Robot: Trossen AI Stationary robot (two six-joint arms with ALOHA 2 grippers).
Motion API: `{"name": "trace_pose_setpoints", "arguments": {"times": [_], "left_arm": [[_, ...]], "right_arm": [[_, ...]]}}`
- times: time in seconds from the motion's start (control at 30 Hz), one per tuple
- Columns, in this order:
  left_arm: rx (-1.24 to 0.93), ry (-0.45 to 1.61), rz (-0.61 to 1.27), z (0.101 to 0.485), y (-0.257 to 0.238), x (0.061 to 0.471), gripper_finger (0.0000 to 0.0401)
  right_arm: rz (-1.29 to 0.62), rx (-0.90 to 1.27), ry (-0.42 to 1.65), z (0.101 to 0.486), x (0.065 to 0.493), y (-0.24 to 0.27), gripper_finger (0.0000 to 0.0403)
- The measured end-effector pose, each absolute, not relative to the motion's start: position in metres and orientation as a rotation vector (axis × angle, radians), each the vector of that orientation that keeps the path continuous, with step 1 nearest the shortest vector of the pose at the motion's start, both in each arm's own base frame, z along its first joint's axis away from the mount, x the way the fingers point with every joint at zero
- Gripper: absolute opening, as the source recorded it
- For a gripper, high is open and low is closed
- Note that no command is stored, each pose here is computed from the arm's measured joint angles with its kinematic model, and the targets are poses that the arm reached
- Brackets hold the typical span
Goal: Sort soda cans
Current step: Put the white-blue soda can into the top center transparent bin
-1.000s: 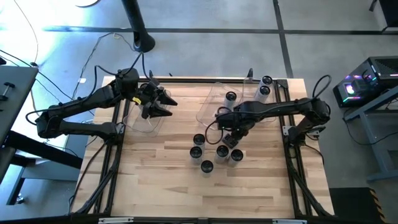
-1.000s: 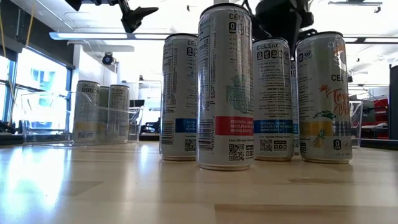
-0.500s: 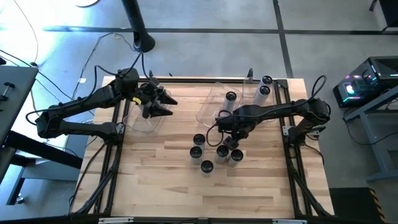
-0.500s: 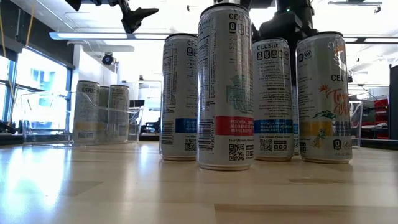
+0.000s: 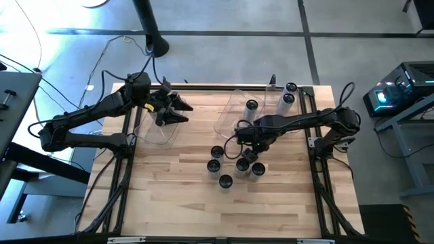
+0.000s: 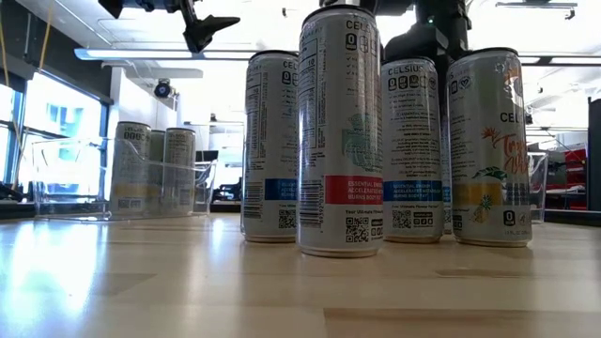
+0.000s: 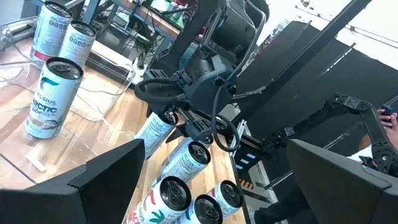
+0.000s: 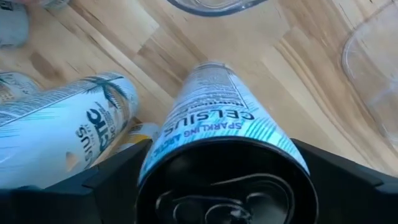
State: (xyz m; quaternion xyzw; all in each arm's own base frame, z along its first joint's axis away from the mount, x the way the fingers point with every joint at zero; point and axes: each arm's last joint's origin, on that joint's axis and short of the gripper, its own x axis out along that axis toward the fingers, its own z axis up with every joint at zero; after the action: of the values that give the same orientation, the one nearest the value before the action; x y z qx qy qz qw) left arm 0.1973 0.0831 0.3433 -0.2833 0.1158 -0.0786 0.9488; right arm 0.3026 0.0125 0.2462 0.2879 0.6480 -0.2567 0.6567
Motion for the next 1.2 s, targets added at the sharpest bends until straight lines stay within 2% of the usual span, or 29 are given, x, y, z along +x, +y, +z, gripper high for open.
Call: {"name": "trace_pose_setpoints", "arguments": {"times": [0.17,0.4,0.67,0.93,1.2], "left_arm": [[-0.592,0.238,-0.160,0.343,0.083,0.197,0.0385],[-0.588,0.238,-0.160,0.343,0.083,0.197,0.0385],[-0.587,0.237,-0.161,0.343,0.083,0.197,0.0385],[-0.587,0.238,-0.160,0.343,0.083,0.197,0.0385],[-0.585,0.237,-0.160,0.343,0.083,0.197,0.0385]], "right_arm": [[-0.597,0.644,1.459,0.245,0.303,0.010,0.0323],[-0.587,0.592,1.452,0.245,0.303,0.010,0.0235],[-0.568,0.554,1.491,0.255,0.300,0.009,0.0236],[-0.546,0.479,1.460,0.330,0.287,0.007,0.0236],[-0.509,0.522,1.163,0.409,0.281,-0.007,0.0236]]}}
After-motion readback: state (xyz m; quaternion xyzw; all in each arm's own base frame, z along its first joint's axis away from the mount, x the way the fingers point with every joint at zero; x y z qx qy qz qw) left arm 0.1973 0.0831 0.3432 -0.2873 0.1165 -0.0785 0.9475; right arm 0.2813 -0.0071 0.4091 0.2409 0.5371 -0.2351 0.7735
